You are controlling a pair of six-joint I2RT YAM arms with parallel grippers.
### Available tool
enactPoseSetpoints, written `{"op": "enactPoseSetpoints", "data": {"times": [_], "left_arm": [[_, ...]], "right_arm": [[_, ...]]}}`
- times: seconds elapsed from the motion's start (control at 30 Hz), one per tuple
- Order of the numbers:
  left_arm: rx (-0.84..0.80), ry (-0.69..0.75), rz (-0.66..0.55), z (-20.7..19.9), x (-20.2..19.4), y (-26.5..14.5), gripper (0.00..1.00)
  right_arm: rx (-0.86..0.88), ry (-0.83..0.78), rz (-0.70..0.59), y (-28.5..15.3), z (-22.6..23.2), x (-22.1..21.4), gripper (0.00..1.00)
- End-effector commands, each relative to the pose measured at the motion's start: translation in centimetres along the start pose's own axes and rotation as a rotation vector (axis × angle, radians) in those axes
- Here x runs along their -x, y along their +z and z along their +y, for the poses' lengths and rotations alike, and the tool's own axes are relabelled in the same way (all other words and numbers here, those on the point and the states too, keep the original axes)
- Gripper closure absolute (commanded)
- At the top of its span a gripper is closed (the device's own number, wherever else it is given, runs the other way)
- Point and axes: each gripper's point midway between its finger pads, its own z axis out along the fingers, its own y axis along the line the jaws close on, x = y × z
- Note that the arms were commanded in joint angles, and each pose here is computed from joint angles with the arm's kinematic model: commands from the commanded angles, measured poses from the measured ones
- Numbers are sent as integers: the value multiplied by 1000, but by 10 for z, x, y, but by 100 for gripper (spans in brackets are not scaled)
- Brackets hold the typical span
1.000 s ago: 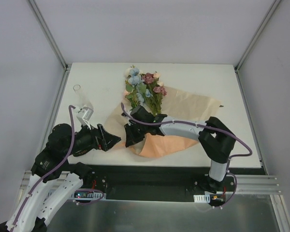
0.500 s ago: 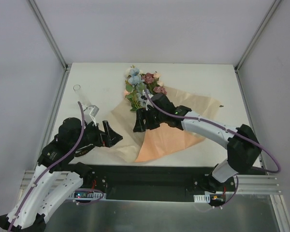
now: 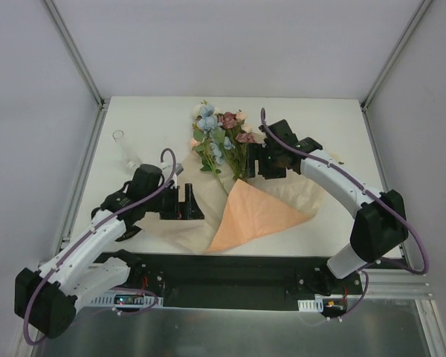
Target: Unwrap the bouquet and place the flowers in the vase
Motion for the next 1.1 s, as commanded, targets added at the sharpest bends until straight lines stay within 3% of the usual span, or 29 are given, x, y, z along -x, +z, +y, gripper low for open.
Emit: {"op": "enactPoseSetpoints", "data": {"times": [0.0,0.43,0.57,0.83,1.07], "left_arm": [[-65,-18,34,5,-1,33,14],[50,-199,127,49,4,105,13],[38,-280,85,52,11,121,13],[52,-442,74,69,26,151,13],[8,-554,19,90,74,165,16]], "right_arm": [[-114,93,70,3,-42,-15,19],[-376,216,79,24,-132,-66,18],[-447,196,87,37,-147,-64,18],[-551,107,73,65,-166,-23,18],[-453,78,22,93,-167,50,18]]}}
